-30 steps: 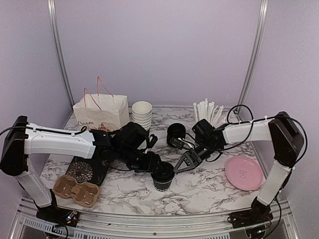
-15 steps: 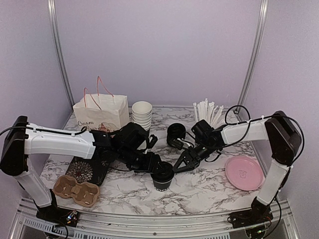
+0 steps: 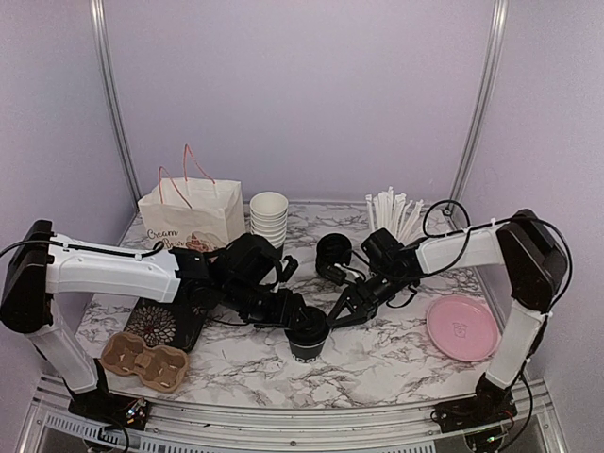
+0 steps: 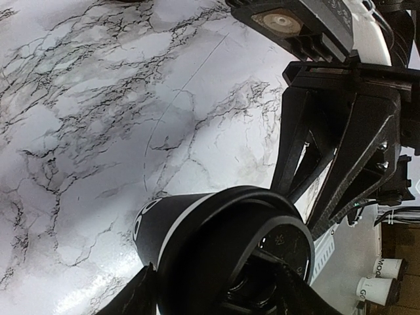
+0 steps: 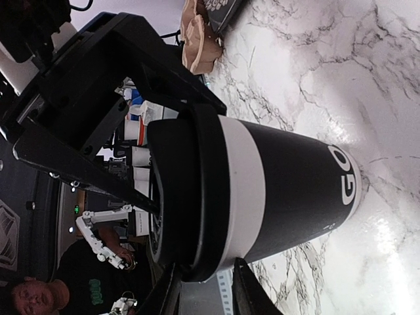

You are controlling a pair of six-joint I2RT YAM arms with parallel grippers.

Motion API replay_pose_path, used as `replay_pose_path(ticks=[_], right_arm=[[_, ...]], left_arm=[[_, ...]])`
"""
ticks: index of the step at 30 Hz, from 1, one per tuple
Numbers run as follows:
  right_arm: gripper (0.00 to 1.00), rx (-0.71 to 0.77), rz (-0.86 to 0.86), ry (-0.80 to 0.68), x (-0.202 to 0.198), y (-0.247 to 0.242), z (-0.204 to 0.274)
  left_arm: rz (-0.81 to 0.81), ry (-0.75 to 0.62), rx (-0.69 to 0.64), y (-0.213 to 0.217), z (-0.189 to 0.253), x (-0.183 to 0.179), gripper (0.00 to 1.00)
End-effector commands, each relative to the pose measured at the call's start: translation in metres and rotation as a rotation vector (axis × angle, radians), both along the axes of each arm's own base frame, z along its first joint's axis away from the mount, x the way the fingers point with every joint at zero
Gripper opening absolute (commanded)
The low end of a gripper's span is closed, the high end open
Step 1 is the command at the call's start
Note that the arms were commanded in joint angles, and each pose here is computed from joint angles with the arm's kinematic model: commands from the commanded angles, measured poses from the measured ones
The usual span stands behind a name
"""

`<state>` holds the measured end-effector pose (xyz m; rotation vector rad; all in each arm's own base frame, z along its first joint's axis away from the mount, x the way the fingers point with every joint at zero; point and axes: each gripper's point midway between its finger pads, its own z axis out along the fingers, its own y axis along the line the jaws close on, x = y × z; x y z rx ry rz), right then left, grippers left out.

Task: Pack the takeout coffee

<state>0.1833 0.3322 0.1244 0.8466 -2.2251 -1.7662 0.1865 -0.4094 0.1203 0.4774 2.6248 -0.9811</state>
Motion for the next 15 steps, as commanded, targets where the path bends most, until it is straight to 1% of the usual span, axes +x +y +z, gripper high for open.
replay_pose_path(ticks=[1, 7, 10, 12, 15], right_arm=[[0.25, 0.002, 0.041, -0.101, 0.002, 0.022, -0.006], [0.22, -0.036, 0.044, -0.117, 0.003, 0.023, -0.012], [0.21, -0.099, 0.044, -0.159, 0.004, 0.023, -0.020], [0.19, -0.169, 0.046, -0.225, 0.008, 0.021, -0.026], [0.16, -0.196, 0.052, -0.243, 0.007, 0.021, -0.029]], left_arm=[[-0.003, 0.056, 0.104, 0.007, -0.050, -0.012, 0.61], [-0.003, 0.061, 0.113, 0.008, -0.054, -0.013, 0.62], [-0.003, 0.064, 0.117, 0.009, -0.056, -0.013, 0.62], [-0.004, 0.065, 0.118, 0.010, -0.057, -0.014, 0.62], [-0.003, 0.067, 0.124, 0.011, -0.059, -0.014, 0.62]])
